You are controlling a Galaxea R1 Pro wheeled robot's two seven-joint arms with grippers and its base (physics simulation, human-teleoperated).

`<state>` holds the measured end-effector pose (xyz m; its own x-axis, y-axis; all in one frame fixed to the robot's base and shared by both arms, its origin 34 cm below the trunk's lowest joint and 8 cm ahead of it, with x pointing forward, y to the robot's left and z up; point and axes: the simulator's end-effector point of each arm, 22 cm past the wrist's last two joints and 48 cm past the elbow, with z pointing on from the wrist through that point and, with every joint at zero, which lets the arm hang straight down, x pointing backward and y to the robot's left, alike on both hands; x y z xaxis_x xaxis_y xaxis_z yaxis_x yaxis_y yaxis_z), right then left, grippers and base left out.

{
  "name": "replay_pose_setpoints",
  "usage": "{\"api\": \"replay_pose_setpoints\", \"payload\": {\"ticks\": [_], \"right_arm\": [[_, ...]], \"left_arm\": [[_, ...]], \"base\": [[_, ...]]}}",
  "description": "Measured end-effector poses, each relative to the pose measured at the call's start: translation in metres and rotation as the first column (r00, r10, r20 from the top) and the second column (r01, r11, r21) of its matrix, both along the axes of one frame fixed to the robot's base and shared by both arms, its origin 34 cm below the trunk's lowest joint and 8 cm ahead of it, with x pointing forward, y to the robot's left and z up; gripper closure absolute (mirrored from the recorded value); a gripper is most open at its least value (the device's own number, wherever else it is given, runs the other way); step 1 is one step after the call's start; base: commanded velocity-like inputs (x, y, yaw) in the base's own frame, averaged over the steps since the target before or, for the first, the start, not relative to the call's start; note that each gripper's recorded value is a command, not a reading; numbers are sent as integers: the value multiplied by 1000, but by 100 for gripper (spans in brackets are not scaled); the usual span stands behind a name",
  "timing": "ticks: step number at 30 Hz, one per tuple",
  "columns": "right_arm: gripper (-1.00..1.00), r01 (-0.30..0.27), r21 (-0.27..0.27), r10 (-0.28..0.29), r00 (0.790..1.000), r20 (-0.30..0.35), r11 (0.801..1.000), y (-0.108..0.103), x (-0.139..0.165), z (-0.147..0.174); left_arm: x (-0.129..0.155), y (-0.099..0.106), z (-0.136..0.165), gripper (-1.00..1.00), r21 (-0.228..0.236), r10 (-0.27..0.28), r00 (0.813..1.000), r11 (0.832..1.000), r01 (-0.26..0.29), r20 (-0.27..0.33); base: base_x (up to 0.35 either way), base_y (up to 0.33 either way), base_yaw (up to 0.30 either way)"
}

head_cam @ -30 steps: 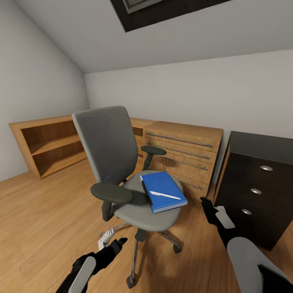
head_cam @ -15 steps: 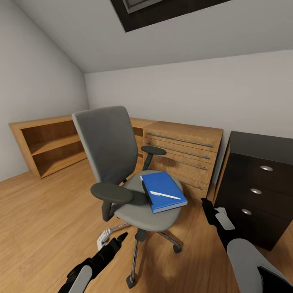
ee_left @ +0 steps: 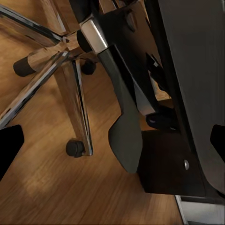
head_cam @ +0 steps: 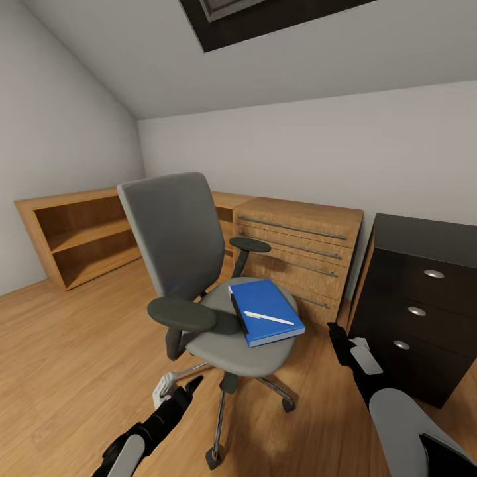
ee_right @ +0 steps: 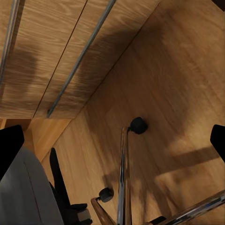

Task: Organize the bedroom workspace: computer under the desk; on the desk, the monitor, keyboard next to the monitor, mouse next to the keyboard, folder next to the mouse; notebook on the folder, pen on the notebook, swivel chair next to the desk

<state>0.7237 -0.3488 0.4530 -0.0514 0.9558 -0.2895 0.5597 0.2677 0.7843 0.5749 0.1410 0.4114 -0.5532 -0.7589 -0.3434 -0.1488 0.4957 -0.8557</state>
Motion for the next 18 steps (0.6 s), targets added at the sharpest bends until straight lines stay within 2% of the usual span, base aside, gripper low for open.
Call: {"api": "replay_pose_setpoints", "payload": {"ticks": [7,18], "right_arm": [[-100,-1,0,1,1000,0,1000,0,0,0],[-100,0,-1,0,1000,1,1000,-1,0,0]], "left_arm": [[3,-2,9,-100,-87,27,1000,996,-27,7],[7,-8,21,-100,-165,49,999,985,-46,14]], "base": [[0,0,0],[0,0,0]]}}
